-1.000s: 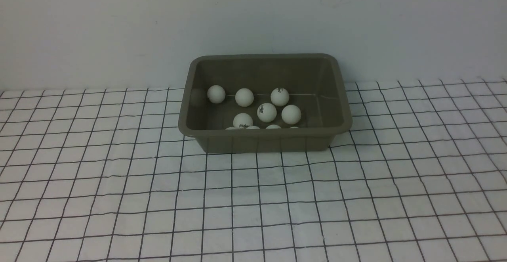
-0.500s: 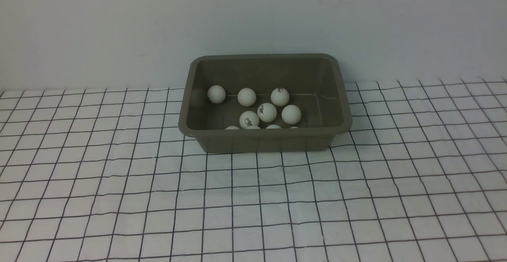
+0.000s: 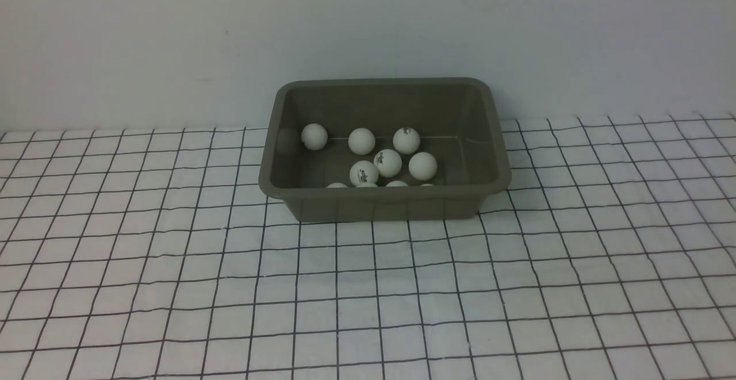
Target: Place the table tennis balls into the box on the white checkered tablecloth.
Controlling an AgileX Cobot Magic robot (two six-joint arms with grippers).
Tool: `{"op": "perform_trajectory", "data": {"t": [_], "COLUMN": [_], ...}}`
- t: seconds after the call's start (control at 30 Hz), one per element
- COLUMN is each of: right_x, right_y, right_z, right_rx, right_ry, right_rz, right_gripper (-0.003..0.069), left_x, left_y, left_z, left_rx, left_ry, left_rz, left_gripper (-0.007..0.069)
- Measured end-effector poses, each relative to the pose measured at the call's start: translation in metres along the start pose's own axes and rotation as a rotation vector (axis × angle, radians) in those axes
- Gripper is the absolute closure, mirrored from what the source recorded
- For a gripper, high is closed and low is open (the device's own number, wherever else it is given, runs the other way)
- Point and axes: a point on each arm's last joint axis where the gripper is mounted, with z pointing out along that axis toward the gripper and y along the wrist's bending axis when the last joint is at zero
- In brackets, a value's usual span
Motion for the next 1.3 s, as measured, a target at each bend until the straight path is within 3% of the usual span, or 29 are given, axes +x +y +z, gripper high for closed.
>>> {"op": "perform_trajectory", "data": {"t": [0.1,0.2,0.37,0.53,0.7,0.8,0.93,1.03,1.2,1.3], "right_x": [0.0,0.0,0.0,0.0,0.0,0.0,0.0,0.0,0.0,0.0], "right_y": [0.0,0.0,0.0,0.0,0.0,0.0,0.0,0.0,0.0,0.0], "right_z": [0.0,0.0,0.0,0.0,0.0,0.0,0.0,0.0,0.0,0.0], "right_rx": [0.0,0.0,0.0,0.0,0.0,0.0,0.0,0.0,0.0,0.0], "right_ry": [0.0,0.0,0.0,0.0,0.0,0.0,0.0,0.0,0.0,0.0], "right_rz": [0.0,0.0,0.0,-0.001,-0.001,-0.001,-0.001,-0.001,-0.001,-0.001], "right_gripper": [0.0676,0.0676,0.0676,0.0676,0.0676,0.0676,0.0676,0.0676,0.0676,0.0676], "left_x": [0.015,0.03,0.008,-0.028,-0.022,0.006,0.055,0.081,0.104,0.114], "left_y": [-0.005,-0.014,-0.028,-0.033,-0.033,-0.042,-0.052,-0.048,-0.041,-0.037], "left_z": [0.002,0.002,-0.004,-0.01,-0.009,-0.009,-0.015,-0.018,-0.019,-0.018], "left_rx": [0.06,0.18,0.317,0.332,0.354,0.486,0.73,0.715,0.72,0.668], "left_ry": [0.034,0.069,-0.062,-0.226,-0.223,-0.161,0.061,0.224,0.296,0.326], "left_rz": [0.011,0.035,0.172,0.262,0.149,0.123,0.282,0.359,0.444,0.477], "left_gripper": [0.0629,0.0629,0.0629,0.0629,0.0629,0.0629,0.0629,0.0629,0.0629,0.0629]}}
